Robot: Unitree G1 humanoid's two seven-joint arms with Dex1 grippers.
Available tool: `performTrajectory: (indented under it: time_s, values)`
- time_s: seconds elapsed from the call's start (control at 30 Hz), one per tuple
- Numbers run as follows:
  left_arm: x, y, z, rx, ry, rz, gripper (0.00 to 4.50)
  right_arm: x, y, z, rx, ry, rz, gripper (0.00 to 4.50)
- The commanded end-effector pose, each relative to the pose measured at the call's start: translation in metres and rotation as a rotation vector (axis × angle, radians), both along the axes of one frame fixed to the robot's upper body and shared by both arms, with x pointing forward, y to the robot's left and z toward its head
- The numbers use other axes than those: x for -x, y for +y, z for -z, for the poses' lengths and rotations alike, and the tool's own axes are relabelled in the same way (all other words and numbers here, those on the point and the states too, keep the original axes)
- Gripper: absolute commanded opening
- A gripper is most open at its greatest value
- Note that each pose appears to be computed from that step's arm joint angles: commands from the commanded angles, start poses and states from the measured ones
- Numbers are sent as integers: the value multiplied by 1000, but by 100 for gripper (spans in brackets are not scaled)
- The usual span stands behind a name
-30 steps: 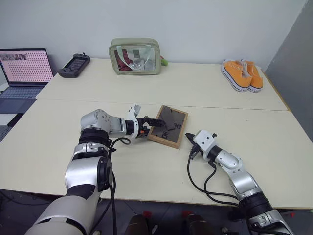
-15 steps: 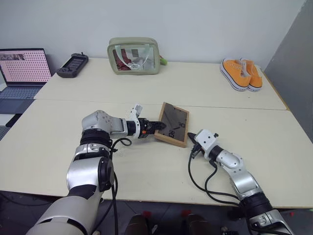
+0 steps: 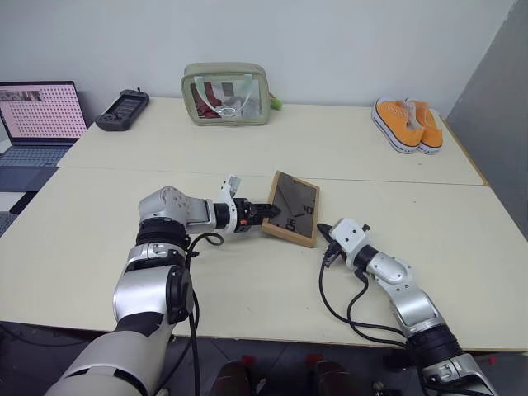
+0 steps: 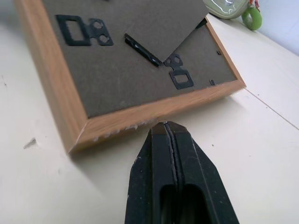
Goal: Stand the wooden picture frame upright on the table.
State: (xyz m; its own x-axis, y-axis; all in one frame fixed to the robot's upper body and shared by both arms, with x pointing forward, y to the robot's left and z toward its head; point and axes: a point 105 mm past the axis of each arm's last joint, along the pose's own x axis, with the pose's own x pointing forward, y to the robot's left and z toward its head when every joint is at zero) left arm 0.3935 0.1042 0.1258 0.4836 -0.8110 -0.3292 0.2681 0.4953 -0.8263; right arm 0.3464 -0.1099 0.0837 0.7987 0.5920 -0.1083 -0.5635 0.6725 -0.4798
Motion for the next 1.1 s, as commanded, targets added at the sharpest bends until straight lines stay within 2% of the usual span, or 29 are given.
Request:
performTrajectory:
  time_s: [0.03, 0.2, 0.3, 0.37, 0.43, 0.57, 0.7, 0.87, 0.9, 0.93, 1.1]
  values:
    - [-20, 16, -51, 18, -276, -79, 132, -1, -17, -19, -12, -58, 21, 0]
    - [-23, 21, -96, -60, -613, -87, 132, -4, -31, -24, -15, -59, 51, 0]
    - [-10, 15, -119, -175, -870, -35, 132, -7, -39, -31, -51, -55, 70, 0]
    - [3, 8, -124, -271, -1021, 22, 132, -8, -42, -42, -99, -58, 66, 0]
    - [10, 6, -122, -321, -1078, 49, 132, -8, -45, -51, -115, -71, 63, 0]
    - [17, 8, -122, -446, -1197, 67, 132, -4, -46, -92, -194, -121, 38, 0]
    - [22, 15, -124, -510, -1255, 63, 132, 8, -37, -136, -301, -166, -22, 0]
    - [27, 14, -128, -510, -1281, 76, 132, 11, -20, -153, -398, -140, -59, 0]
    - [28, 11, -129, -502, -1284, 81, 132, 10, -16, -154, -417, -132, -65, 35]
    - [28, 9, -129, -497, -1286, 89, 132, 10, -13, -155, -427, -127, -73, 48]
    - [40, -8, -127, -444, -1294, 177, 132, 7, -2, -155, -417, -125, -96, 175]
